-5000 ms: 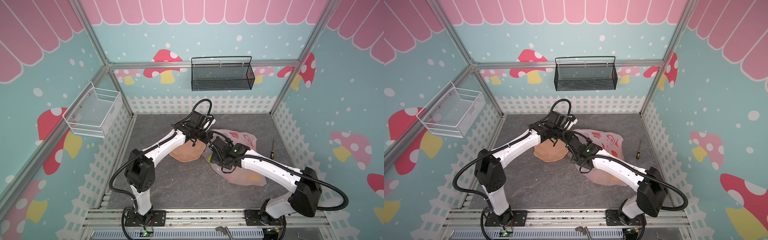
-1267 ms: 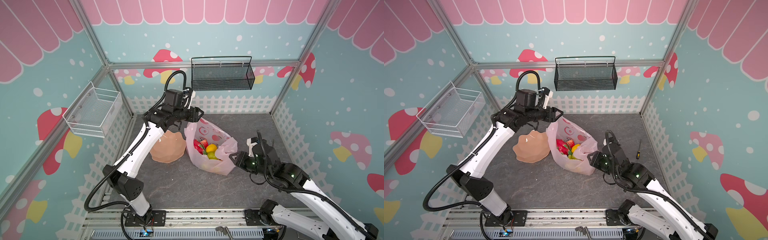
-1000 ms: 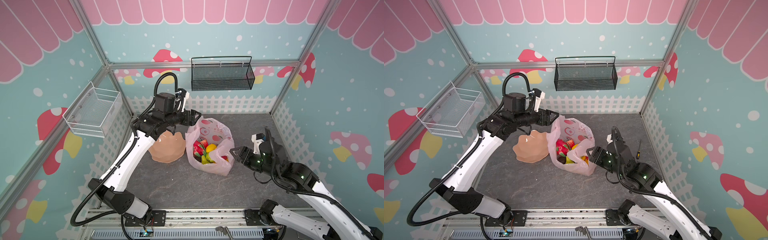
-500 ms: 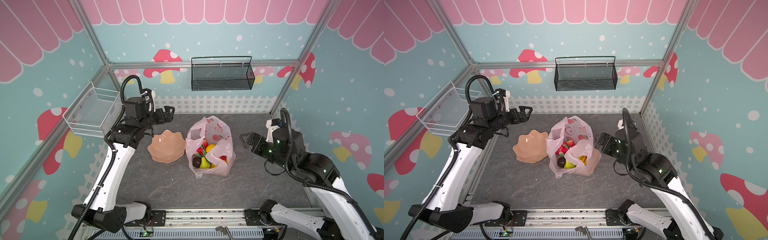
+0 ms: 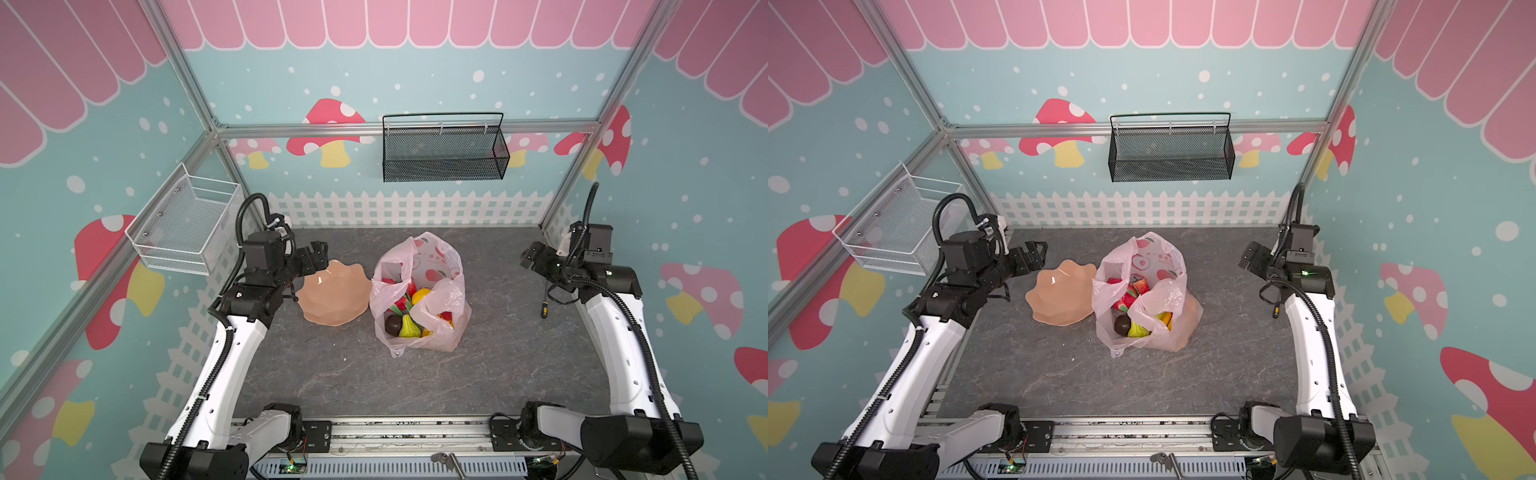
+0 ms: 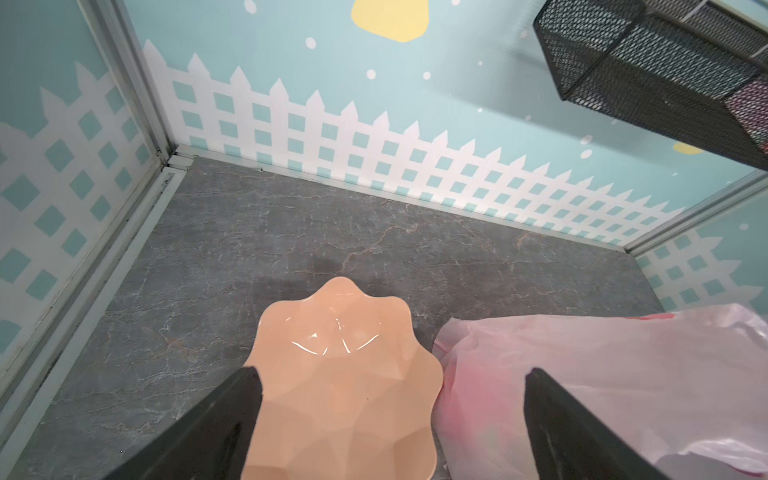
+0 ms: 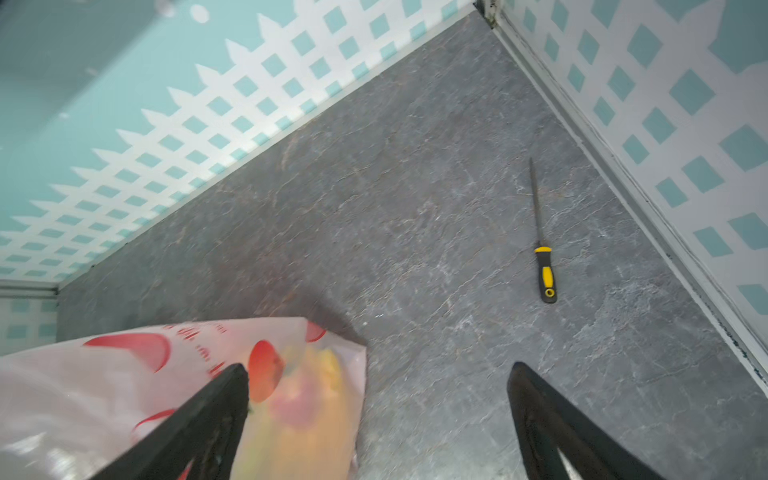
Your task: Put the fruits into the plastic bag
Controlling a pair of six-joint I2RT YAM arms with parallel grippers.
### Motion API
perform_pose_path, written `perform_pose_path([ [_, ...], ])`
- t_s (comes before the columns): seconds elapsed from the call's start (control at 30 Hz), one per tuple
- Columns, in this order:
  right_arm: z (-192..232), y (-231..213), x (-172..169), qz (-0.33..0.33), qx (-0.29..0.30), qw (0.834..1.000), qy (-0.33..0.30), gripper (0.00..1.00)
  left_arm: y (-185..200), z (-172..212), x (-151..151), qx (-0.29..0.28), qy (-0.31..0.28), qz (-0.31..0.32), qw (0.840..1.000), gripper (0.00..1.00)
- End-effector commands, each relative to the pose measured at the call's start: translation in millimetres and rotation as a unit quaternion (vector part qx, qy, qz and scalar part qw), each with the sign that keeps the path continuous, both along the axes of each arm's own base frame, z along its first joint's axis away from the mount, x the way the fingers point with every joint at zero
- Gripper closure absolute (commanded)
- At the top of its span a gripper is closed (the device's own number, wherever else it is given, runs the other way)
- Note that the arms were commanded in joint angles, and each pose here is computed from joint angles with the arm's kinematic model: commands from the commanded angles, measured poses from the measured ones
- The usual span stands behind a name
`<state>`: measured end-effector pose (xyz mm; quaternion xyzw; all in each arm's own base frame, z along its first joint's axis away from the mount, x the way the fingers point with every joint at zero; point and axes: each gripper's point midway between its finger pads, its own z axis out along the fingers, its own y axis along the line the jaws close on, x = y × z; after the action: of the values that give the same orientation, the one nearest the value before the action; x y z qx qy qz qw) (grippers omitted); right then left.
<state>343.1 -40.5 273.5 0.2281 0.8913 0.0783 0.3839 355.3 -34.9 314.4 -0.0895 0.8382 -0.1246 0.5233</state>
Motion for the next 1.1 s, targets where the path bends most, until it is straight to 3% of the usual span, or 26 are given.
perform_pose_path([
  [0.0, -6, -29, 13, -0.009, -0.054, 0.997, -0.051, 0.02, 22, -11, 5, 0.007, -0.051, 0.045, 0.998, 0.01],
  [0.07, -27, -46, 12, -0.044, -0.081, 0.994, -0.067, 0.02, 35, -32, 7, 0.003, -0.055, 0.067, 0.996, 0.01],
  [0.13, -30, -50, 10, -0.055, -0.106, 0.984, -0.13, 0.02, 47, -55, 10, 0.011, -0.057, 0.089, 0.994, 0.01],
  [0.23, -35, -46, 3, -0.034, -0.161, 0.961, -0.225, 0.02, 53, -81, 12, 0.042, -0.076, 0.092, 0.992, 0.01],
  [0.3, -48, -49, -4, -0.035, -0.196, 0.948, -0.248, 0.02, 54, -95, 12, 0.057, -0.091, 0.093, 0.99, 0.01],
  [0.47, -89, -42, -2, -0.006, -0.212, 0.946, -0.246, 0.02, 59, -130, 11, 0.088, -0.103, 0.096, 0.986, 0.01],
  [0.77, -92, -5, -13, 0.069, -0.286, 0.898, -0.328, 0.02, 56, -162, 8, 0.114, -0.157, 0.084, 0.977, 0.01],
  [0.93, -115, 16, -2, 0.127, -0.293, 0.889, -0.327, 0.02, 38, -182, 17, 0.116, -0.188, 0.036, 0.975, 0.01],
  [0.97, -117, 24, 7, 0.151, -0.287, 0.888, -0.325, 0.02, 41, -177, 16, 0.116, -0.204, 0.045, 0.971, 0.01],
  [1.07, -122, 29, 17, 0.167, -0.277, 0.893, -0.312, 0.02, 57, -183, 19, 0.109, -0.162, 0.089, 0.977, 0.01],
])
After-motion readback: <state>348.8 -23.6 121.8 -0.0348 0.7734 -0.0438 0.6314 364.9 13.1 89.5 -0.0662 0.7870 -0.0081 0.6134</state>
